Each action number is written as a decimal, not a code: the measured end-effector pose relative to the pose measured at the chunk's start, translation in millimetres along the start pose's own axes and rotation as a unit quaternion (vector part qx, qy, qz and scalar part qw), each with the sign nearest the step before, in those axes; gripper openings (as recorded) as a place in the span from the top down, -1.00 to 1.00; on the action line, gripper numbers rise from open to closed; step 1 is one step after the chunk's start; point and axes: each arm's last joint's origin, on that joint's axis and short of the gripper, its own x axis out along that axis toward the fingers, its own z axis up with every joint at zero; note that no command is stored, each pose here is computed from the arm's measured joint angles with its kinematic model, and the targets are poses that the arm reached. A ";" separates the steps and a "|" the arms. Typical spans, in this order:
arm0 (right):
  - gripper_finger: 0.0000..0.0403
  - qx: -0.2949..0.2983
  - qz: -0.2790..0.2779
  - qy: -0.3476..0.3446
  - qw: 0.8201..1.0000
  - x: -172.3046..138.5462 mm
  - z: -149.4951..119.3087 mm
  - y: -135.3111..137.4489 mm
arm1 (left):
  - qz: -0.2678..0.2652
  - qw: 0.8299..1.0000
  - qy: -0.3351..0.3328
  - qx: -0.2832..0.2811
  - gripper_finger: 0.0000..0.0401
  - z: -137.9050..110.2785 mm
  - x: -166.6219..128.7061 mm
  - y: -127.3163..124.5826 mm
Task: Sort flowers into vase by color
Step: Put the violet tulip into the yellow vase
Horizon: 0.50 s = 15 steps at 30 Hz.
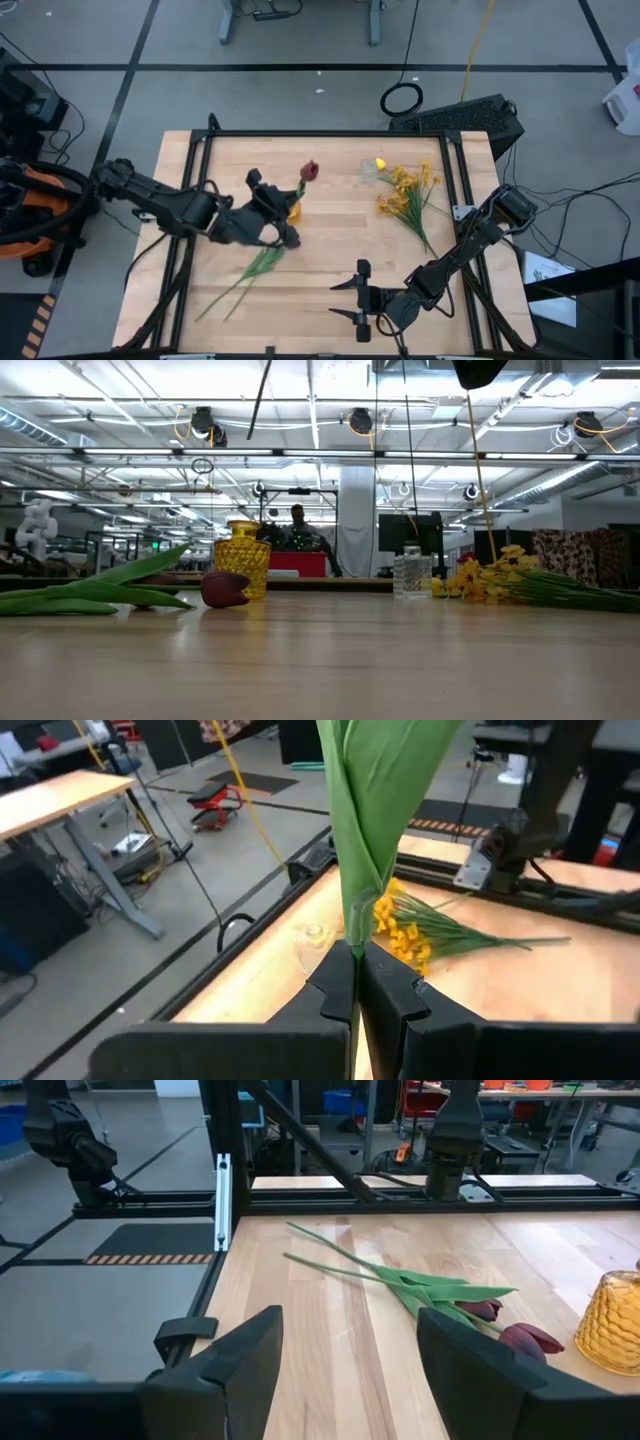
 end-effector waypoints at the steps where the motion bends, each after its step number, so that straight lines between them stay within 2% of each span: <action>1: -0.11 0.000 0.000 0.000 1.000 0.0 -0.1 0.0 | 0.000 1.000 0.000 -0.004 0.96 -6.1 3.5 2.2; 7: -0.11 -0.005 -0.002 0.006 1.000 0.0 -1.3 -0.4 | -0.021 0.999 -0.038 -0.021 0.96 -43.4 13.5 8.8; 15: -0.11 0.000 -0.002 0.006 1.000 0.0 -1.4 -0.4 | -0.013 0.995 -0.071 -0.063 0.96 -72.3 21.2 40.9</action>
